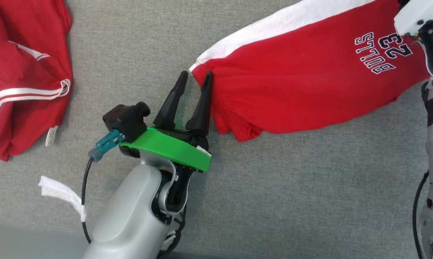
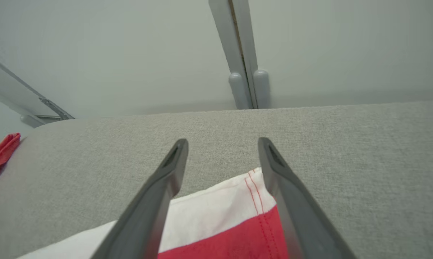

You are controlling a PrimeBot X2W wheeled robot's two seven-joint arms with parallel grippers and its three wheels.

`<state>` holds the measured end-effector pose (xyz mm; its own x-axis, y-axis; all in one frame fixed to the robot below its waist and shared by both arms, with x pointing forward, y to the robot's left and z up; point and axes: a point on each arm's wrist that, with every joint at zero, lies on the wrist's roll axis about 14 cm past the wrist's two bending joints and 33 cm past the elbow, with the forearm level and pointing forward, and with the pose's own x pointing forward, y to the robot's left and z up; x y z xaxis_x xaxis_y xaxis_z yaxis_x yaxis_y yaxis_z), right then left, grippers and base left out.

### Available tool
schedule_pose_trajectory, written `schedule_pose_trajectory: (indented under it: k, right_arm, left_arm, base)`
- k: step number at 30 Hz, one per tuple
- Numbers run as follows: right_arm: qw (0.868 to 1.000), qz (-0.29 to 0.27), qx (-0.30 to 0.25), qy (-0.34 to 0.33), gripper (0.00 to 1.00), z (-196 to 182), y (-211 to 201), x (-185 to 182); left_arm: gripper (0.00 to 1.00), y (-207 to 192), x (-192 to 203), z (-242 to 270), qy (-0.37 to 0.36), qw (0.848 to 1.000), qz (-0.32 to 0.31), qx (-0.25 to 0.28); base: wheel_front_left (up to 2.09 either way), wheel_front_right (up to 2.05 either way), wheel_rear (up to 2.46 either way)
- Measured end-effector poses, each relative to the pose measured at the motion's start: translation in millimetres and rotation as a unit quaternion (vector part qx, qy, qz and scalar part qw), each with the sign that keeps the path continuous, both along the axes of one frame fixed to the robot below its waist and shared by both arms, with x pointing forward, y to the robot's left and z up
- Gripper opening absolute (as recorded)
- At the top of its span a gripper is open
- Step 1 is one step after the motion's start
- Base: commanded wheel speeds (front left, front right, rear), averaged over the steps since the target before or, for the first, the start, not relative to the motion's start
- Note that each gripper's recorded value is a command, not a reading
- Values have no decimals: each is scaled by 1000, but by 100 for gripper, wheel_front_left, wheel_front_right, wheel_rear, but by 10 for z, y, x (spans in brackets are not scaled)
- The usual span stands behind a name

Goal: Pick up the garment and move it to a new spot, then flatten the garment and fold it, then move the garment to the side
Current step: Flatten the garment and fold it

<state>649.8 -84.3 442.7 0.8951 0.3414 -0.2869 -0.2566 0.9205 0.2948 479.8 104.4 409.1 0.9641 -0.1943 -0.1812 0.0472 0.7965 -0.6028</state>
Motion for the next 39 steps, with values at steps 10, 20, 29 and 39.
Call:
schedule_pose_trajectory:
  k: [10, 20, 29, 39]
  right_arm:
    - [987, 33, -140, 66, 100, -176, -451, -394]
    - [971, 62, -176, 151, 100, -712, -270, -510]
    - [983, 21, -86, 163, 0, -649, -261, -584]
    - [982, -112, -11, 149, 0, -304, -1193, -1017]
  left_arm:
    - [100, 168, -149, 437, -79, 992, 30, 99]
    - [100, 283, -386, 408, -84, 987, 44, 133]
    - [100, 390, -521, 339, -68, 985, 58, 145]
    - [100, 406, -883, 234, -44, 985, 49, 161]
  base:
    - [0, 0, 0]
    - [0, 0, 0]
    - [0, 0, 0]
    - [0, 0, 0]
